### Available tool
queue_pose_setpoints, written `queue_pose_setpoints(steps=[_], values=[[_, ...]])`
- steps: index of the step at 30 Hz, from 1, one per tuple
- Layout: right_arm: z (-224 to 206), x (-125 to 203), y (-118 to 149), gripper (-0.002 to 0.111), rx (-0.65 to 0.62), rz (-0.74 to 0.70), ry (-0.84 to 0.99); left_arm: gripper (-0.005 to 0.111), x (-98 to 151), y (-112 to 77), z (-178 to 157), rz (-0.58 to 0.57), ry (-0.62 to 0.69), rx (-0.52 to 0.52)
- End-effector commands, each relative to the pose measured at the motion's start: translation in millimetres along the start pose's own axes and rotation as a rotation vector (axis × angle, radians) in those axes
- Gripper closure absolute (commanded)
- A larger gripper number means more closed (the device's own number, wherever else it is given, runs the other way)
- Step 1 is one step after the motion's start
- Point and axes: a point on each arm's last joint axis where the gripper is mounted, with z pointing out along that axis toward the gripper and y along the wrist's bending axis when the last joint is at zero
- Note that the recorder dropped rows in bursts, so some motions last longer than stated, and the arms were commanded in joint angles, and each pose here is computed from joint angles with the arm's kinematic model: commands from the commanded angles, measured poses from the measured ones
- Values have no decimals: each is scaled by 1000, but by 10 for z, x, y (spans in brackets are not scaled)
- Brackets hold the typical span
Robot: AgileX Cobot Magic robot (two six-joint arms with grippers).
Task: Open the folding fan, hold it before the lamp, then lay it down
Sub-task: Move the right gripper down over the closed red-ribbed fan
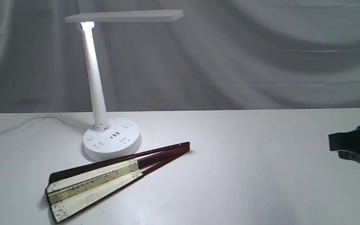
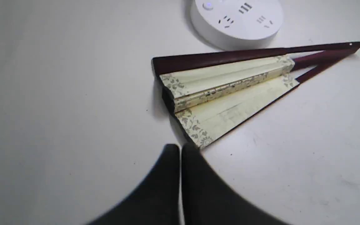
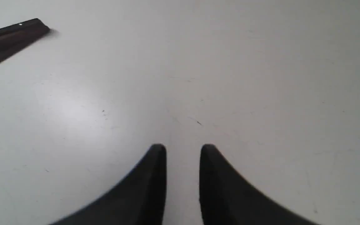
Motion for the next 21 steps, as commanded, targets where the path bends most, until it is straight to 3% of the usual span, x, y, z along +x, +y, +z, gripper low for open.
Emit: queue_pose_setpoints(steps=[1, 10, 16, 21], values=[[137, -109, 49, 82, -72, -35, 22, 106, -11, -9, 99, -5, 20, -1], [527, -283, 320, 65, -234, -165, 81, 85, 43, 10, 294, -8, 107, -22], [802, -286, 622, 66, -315, -238, 162, 85, 69, 16, 317, 39, 140, -24], [1066, -320, 748, 67, -370, -213, 261, 85, 78, 17, 315, 47, 149, -24]])
